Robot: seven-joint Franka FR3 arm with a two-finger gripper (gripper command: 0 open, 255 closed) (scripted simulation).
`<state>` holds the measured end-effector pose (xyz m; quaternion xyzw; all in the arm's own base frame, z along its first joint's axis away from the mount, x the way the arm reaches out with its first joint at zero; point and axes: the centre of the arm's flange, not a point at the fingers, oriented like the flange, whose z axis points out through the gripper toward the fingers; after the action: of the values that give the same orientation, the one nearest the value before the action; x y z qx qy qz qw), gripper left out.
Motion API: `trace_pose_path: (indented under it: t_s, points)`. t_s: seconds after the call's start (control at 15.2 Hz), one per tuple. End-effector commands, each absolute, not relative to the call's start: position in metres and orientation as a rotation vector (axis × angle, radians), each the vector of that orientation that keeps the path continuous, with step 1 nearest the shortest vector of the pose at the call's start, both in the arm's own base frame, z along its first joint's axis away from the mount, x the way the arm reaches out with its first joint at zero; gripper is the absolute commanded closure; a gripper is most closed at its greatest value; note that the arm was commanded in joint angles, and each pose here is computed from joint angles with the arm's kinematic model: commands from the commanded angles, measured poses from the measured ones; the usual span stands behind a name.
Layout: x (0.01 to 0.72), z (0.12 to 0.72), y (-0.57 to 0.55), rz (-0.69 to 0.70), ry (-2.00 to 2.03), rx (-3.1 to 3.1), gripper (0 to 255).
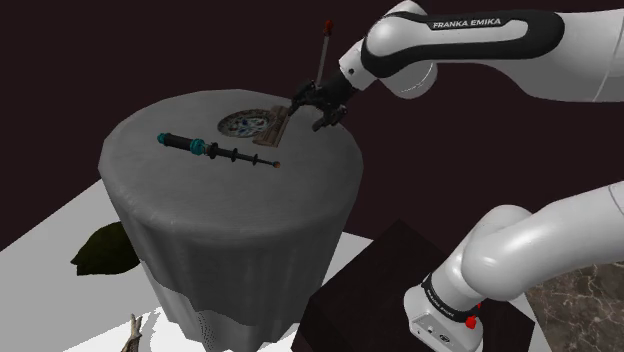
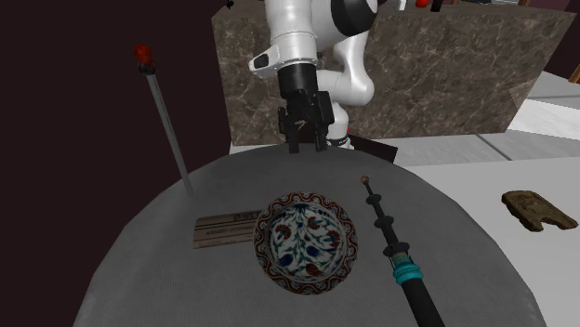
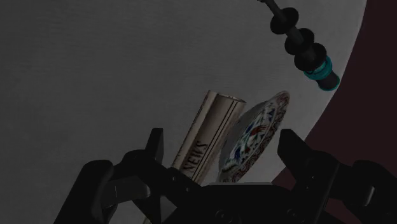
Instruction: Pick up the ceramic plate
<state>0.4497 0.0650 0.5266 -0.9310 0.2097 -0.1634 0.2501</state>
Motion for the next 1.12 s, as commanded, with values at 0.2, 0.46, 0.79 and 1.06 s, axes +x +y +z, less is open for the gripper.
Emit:
trace_pose_path:
  t_s: [0.2,0.46,0.79,1.06]
  points:
    - [0.498,0.507,0.078,-0.488,0.766,-2.334,0]
    - [0.519,0.495,0.083,-0.504,0.842,-2.244,0]
    - [0.519,0.469,0.083,-0.504,0.842,-2.244,0]
    - [0.519,0.460,0.082,-0.504,0.842,-2.244,255]
